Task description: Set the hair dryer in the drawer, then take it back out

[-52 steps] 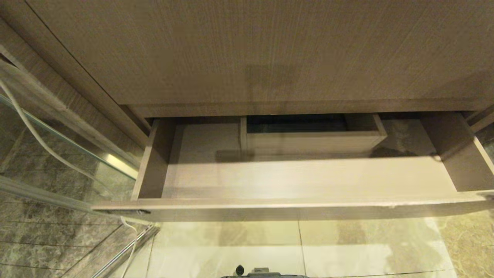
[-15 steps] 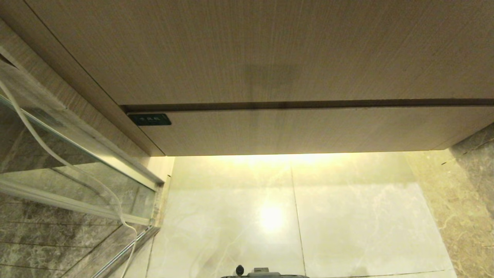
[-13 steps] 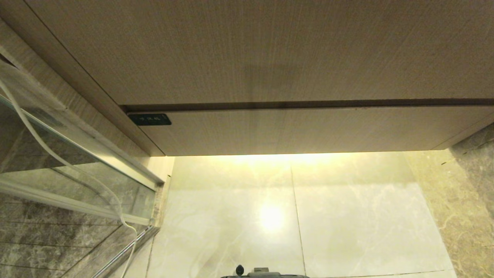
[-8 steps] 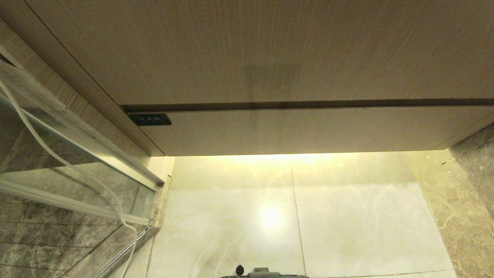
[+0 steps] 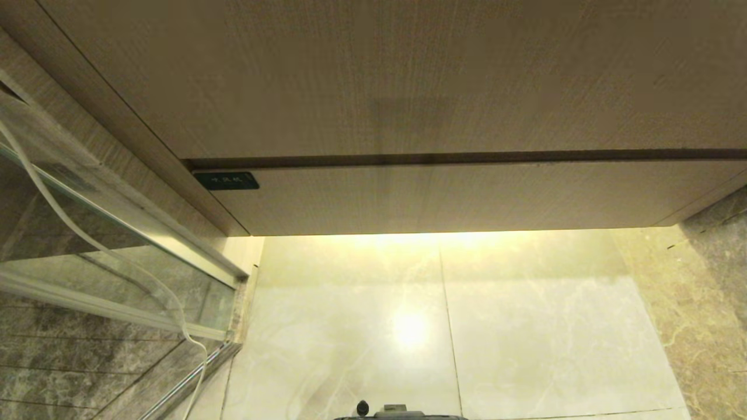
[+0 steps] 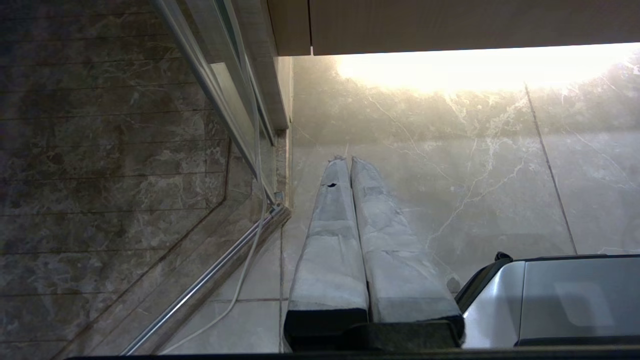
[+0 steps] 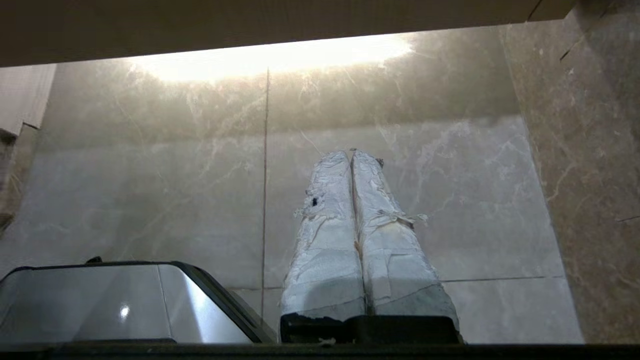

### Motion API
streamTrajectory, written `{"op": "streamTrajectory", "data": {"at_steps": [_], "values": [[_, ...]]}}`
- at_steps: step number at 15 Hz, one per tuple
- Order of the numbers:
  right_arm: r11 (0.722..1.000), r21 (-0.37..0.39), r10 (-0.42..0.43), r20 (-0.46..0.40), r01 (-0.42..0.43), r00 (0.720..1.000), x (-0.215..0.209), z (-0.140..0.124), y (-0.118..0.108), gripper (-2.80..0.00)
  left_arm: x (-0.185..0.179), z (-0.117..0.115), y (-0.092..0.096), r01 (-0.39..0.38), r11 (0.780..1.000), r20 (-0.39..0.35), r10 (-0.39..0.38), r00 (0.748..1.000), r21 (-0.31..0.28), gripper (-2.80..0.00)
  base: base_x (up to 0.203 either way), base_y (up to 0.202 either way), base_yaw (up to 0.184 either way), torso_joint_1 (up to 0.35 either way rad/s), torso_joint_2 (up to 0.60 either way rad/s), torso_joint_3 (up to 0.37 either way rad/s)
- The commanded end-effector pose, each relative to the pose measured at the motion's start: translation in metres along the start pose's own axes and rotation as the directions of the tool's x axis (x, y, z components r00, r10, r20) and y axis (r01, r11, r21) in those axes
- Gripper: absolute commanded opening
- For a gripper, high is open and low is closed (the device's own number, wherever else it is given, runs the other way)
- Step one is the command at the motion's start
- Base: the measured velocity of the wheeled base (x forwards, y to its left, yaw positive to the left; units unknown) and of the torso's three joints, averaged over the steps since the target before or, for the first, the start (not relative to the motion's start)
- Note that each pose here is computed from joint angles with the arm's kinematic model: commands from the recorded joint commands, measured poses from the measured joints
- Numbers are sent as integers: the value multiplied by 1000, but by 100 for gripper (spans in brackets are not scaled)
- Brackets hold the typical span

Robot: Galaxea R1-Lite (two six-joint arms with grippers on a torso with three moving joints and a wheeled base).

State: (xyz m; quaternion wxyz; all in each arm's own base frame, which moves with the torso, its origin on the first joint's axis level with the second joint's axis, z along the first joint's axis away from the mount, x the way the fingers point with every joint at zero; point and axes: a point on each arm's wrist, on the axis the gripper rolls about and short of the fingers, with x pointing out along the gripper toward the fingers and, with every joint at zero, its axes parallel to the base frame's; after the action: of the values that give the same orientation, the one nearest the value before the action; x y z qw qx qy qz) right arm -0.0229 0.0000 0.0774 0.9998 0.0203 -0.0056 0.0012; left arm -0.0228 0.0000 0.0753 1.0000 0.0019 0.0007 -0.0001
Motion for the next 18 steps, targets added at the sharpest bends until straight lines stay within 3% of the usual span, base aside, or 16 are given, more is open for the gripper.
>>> {"op": "streamTrajectory", "data": {"at_steps": [1,18], "values": [[1000,1,-2,-2,2,1000,0,-2,0,-280,0,0,0,0,1000,0,0,1000,-1,-280,0,0,0,0,0,0],[1000,7,-4,-5,4,1000,0,-2,0,-280,0,0,0,0,1000,-1,0,1000,0,-280,0,0,0,0,0,0]]}}
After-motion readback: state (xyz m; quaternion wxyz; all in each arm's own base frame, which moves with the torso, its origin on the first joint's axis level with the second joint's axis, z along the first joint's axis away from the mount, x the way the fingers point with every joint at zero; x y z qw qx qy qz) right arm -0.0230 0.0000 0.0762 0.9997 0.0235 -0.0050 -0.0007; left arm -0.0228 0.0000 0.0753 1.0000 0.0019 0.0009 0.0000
